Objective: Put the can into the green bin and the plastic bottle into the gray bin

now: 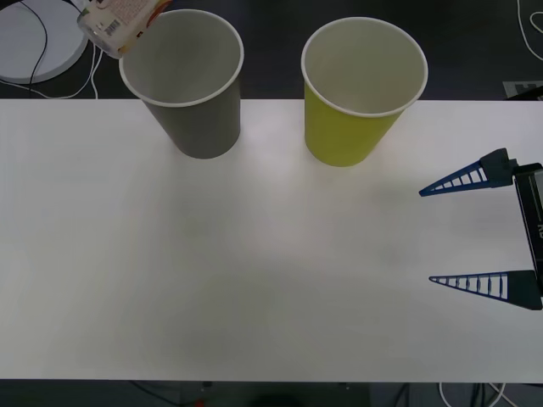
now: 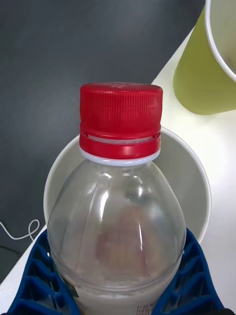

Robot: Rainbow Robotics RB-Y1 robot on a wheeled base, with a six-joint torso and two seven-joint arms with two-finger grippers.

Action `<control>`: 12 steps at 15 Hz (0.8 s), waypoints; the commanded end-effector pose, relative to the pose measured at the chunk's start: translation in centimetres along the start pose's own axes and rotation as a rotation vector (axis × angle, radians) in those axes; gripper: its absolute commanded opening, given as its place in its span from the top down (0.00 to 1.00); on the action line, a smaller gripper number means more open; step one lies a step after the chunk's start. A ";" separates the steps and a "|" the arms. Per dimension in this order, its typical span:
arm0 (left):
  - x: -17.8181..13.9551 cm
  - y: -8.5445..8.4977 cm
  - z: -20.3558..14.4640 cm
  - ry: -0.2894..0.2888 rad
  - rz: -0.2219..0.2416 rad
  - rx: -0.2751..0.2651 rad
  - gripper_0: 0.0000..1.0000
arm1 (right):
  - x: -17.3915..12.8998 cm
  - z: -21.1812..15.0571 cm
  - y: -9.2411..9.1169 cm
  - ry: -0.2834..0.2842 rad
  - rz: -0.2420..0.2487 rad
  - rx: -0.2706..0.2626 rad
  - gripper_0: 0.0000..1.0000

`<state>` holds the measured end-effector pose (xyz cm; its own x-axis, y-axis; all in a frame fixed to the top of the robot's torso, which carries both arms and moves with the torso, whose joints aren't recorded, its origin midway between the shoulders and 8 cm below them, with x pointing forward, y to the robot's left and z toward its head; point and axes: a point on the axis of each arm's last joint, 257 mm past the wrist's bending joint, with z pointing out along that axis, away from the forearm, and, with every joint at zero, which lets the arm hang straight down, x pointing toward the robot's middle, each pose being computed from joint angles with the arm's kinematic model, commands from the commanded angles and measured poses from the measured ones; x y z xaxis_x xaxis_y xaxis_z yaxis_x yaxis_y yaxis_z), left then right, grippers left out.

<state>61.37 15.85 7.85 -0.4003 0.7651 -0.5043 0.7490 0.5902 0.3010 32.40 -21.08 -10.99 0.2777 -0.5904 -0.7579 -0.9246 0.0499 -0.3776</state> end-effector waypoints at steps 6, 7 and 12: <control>-1.0 -0.4 0.5 -0.032 -0.028 0.015 1.00 | 0.0 0.0 0.0 0.000 0.000 0.000 0.00; -1.0 -0.4 0.5 -0.032 -0.030 0.015 1.00 | 0.0 0.0 0.0 0.000 0.000 0.000 0.00; -1.0 -0.5 0.5 -0.033 -0.021 0.016 0.00 | 0.0 0.0 0.0 0.000 0.000 0.000 0.00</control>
<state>61.69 14.75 7.84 -0.4018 0.7415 -0.5374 0.7471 0.6048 0.2760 32.40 -21.08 -10.99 0.2777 -0.5904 -0.7579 -0.9246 0.0499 -0.3776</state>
